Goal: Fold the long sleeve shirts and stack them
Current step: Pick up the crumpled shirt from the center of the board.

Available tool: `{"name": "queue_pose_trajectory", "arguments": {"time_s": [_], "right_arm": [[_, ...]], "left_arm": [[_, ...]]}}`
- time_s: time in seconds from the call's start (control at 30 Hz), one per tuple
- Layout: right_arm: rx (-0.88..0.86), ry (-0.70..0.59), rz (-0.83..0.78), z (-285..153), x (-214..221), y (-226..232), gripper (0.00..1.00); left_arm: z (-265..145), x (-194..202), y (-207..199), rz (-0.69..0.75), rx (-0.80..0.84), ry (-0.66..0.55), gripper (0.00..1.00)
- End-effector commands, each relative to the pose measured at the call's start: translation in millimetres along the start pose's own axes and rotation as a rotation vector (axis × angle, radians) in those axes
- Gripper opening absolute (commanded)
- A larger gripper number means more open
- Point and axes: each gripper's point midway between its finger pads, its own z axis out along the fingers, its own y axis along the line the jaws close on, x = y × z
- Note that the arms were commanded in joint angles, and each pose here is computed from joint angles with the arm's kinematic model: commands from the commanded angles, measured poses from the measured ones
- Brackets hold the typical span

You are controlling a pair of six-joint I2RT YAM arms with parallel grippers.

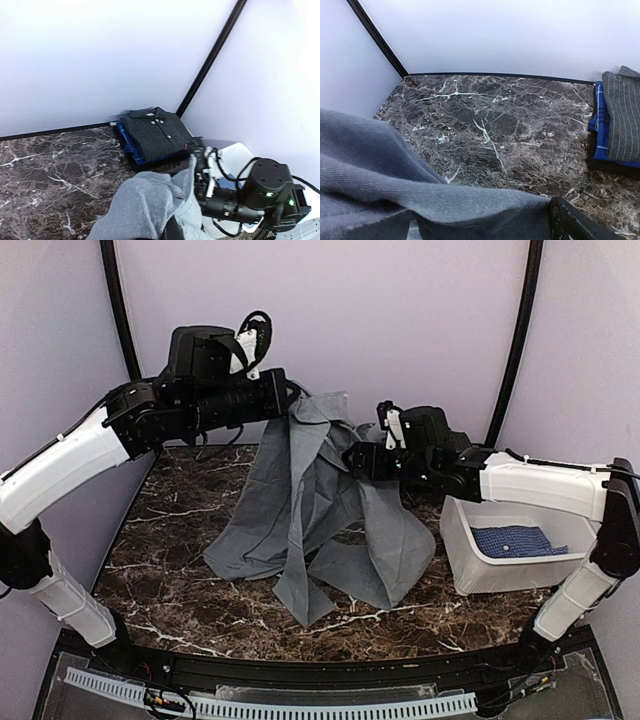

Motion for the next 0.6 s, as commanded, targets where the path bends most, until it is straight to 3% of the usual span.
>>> {"name": "queue_pose_trajectory", "arguments": {"time_s": [0.0, 0.1, 0.27, 0.37, 0.5, 0.57], "right_arm": [[0.016, 0.018, 0.000, 3.9, 0.9, -3.8, 0.97], [0.002, 0.056, -0.011, 12.5, 8.0, -0.3, 0.97], [0.026, 0.145, -0.033, 32.9, 28.0, -3.6, 0.97], [0.049, 0.202, -0.044, 46.5, 43.8, -8.2, 0.97], [0.070, 0.266, -0.049, 59.6, 64.7, -14.0, 0.97], [0.082, 0.298, -0.046, 64.1, 75.9, -17.6, 0.96]], "left_arm": [[0.7, -11.2, 86.5, -0.063, -0.231, 0.035, 0.00], [18.2, 9.0, 139.6, -0.098, -0.266, 0.118, 0.00], [57.2, 72.6, 199.6, -0.183, -0.179, 0.349, 0.00], [66.7, 95.9, 241.0, -0.227, -0.224, 0.417, 0.02], [77.6, 104.1, 263.7, -0.225, -0.267, 0.436, 0.16], [80.9, 101.2, 265.7, -0.223, -0.273, 0.432, 0.31]]}}
